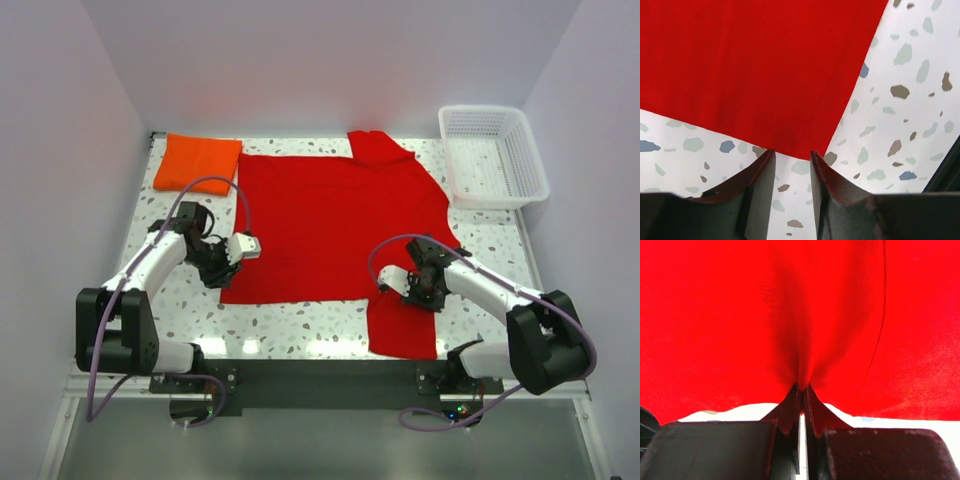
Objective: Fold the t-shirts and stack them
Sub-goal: Fold the tshirt
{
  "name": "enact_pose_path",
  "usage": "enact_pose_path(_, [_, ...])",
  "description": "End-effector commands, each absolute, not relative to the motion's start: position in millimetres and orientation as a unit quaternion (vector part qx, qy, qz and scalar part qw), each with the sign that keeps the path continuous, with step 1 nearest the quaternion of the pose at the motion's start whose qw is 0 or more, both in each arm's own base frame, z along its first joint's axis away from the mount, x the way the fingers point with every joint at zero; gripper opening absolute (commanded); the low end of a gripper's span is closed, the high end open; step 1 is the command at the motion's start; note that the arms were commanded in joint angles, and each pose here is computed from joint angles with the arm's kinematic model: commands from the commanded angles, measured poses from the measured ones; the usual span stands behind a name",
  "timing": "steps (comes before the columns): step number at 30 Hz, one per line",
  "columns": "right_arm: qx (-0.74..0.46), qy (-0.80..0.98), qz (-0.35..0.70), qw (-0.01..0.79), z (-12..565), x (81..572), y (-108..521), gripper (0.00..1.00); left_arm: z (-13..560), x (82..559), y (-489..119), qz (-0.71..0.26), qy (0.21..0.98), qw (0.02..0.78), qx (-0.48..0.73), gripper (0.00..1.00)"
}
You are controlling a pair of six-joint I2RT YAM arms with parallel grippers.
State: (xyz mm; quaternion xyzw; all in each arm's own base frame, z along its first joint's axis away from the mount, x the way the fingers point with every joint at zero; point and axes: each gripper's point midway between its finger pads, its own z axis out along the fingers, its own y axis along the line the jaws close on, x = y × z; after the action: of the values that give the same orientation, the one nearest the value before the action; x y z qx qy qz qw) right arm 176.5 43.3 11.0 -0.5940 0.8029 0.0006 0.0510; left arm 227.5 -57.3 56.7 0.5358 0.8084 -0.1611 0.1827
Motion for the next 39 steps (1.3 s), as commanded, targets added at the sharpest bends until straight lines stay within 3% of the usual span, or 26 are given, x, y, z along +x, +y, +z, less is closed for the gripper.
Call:
enact_pose_path(1, [-0.598,0.799,0.022,0.053,11,170,49,0.00,55,224,-49,-0.159,0.765,0.171,0.601,0.37])
enact_pose_path(7, [-0.586,0.808,0.025,0.053,14,173,52,0.00,51,210,-46,-0.161,0.719,0.159,0.657,0.31])
enact_pose_path(17, [-0.584,0.809,0.042,0.044,19,175,59,0.00,30,196,-45,-0.165,0.701,0.150,0.677,0.41])
enact_pose_path(28, [-0.593,0.802,0.052,0.041,24,172,60,0.00,1,189,-43,-0.148,0.703,0.155,0.678,0.39])
enact_pose_path(31, [-0.598,0.799,0.053,0.039,26,172,60,0.00,-7,187,-39,-0.140,0.701,0.148,0.683,0.34])
enact_pose_path(39, [-0.602,0.796,0.057,0.041,29,170,61,0.00,-3,178,-36,-0.139,0.688,0.137,0.699,0.05])
